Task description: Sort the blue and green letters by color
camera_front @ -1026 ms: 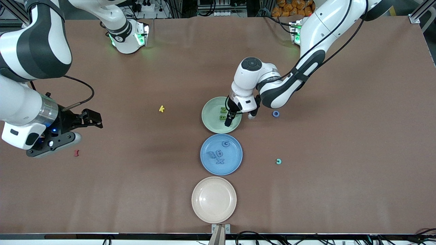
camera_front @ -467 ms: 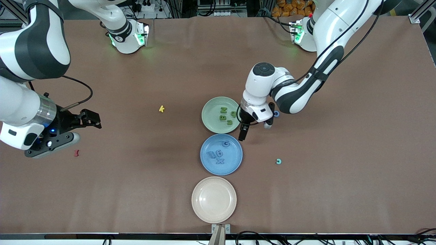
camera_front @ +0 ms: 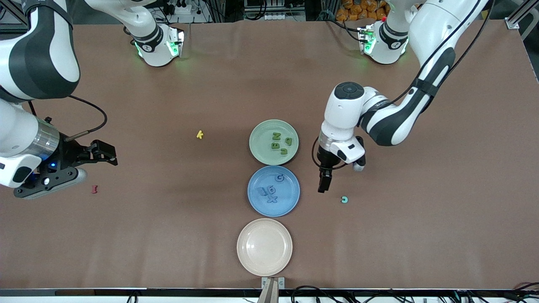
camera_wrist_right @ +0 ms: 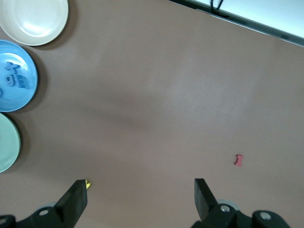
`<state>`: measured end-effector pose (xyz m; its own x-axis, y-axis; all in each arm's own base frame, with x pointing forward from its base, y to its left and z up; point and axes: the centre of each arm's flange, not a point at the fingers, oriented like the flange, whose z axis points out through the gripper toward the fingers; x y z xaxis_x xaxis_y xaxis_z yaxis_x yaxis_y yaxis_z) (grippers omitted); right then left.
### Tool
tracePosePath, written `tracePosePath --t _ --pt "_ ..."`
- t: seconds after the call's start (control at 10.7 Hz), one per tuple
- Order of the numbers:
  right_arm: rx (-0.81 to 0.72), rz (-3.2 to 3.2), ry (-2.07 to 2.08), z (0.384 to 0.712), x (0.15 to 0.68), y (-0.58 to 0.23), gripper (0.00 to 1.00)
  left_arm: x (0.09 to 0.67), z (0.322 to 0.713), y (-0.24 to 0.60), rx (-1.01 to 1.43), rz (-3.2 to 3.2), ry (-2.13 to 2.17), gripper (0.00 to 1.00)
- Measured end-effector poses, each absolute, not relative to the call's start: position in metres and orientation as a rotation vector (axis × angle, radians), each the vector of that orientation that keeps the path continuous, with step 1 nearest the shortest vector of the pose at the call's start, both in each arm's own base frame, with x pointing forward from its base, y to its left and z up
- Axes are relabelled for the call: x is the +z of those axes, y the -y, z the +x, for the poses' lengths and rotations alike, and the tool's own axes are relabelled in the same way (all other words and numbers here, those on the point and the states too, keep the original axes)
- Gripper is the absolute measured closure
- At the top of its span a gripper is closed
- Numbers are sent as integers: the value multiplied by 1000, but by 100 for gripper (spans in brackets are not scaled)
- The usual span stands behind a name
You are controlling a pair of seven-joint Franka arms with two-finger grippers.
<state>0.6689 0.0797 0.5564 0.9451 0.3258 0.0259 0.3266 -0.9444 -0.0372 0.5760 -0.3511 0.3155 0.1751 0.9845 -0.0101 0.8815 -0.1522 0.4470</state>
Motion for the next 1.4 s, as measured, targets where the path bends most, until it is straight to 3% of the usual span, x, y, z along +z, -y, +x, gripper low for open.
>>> tracePosePath --t 0.56,1.4 --pt "-48 -3153 440 665 573 -44 0 329 575 356 510 2340 -1502 0" --pt "20 -3163 249 644 565 36 0 361 612 280 576 2548 -1366 0"
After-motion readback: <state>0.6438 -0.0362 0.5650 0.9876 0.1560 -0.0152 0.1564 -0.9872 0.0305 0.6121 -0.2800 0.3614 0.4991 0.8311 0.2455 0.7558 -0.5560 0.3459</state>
